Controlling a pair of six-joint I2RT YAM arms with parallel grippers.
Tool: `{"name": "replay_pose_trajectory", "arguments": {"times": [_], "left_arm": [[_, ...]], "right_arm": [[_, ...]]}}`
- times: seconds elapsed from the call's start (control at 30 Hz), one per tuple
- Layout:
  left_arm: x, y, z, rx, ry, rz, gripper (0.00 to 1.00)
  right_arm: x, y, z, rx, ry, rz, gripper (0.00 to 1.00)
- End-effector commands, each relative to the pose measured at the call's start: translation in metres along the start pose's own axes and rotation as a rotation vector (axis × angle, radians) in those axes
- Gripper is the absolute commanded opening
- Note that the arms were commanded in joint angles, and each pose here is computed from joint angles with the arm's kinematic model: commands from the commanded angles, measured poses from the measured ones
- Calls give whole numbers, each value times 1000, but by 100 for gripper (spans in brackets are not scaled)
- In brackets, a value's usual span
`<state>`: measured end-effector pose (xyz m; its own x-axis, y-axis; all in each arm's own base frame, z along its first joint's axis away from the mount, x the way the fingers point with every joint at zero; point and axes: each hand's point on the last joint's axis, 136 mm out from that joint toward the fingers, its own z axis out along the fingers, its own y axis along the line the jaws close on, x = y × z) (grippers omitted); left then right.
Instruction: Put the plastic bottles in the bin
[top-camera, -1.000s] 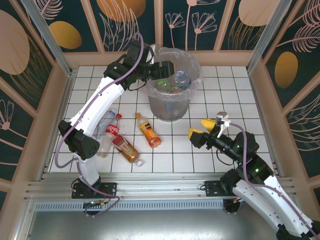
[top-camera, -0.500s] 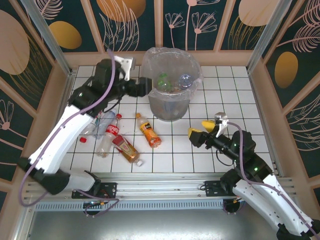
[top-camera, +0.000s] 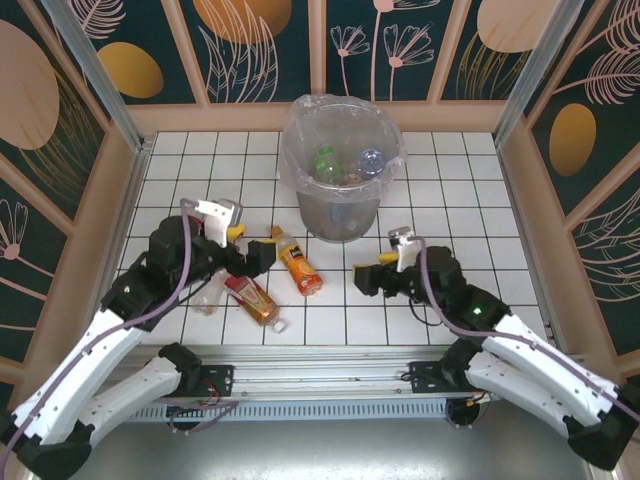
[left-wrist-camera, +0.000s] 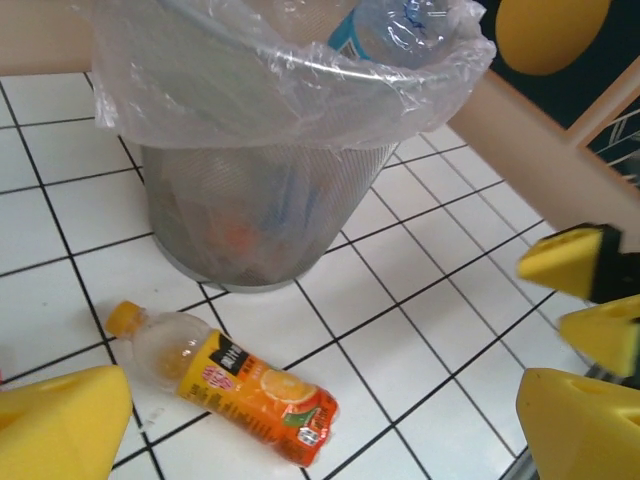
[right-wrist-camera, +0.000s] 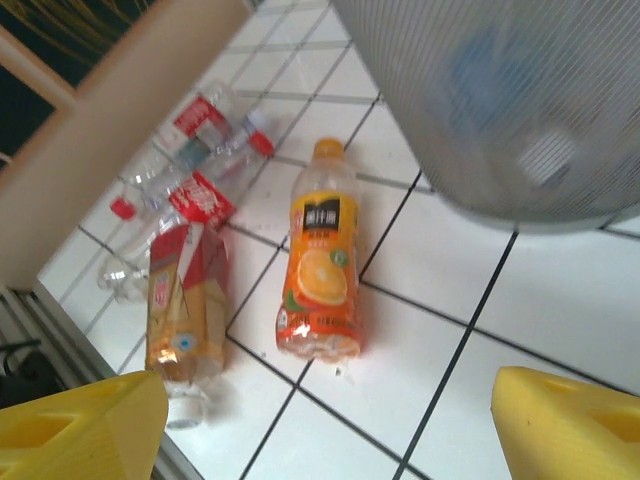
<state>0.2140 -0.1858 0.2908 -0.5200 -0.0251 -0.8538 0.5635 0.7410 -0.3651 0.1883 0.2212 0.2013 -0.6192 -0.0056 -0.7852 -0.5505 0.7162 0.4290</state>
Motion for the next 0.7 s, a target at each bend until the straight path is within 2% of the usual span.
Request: {"name": "replay_pose_trajectory", "arguments": {"times": [0.0,0.27,0.47,0.57,0.67], "left_arm": [[-2,-8,-2,68,-74,-60,99],[23,20,7,-54,-29,-178,98],[14,26,-2,-112,-42,-112,98],[11,27,-9,-108,-105,-94,98],[13,17,-12,-48,-116,-63,99]], "right_arm": [[-4,2,18,45,-18,11,85],[21,16,72,108,96,-7,85],[32,28,108,130,159,-16,85],[39,30,128,148,196,-26,85],[45,33,146,166,234,-51,85]]}}
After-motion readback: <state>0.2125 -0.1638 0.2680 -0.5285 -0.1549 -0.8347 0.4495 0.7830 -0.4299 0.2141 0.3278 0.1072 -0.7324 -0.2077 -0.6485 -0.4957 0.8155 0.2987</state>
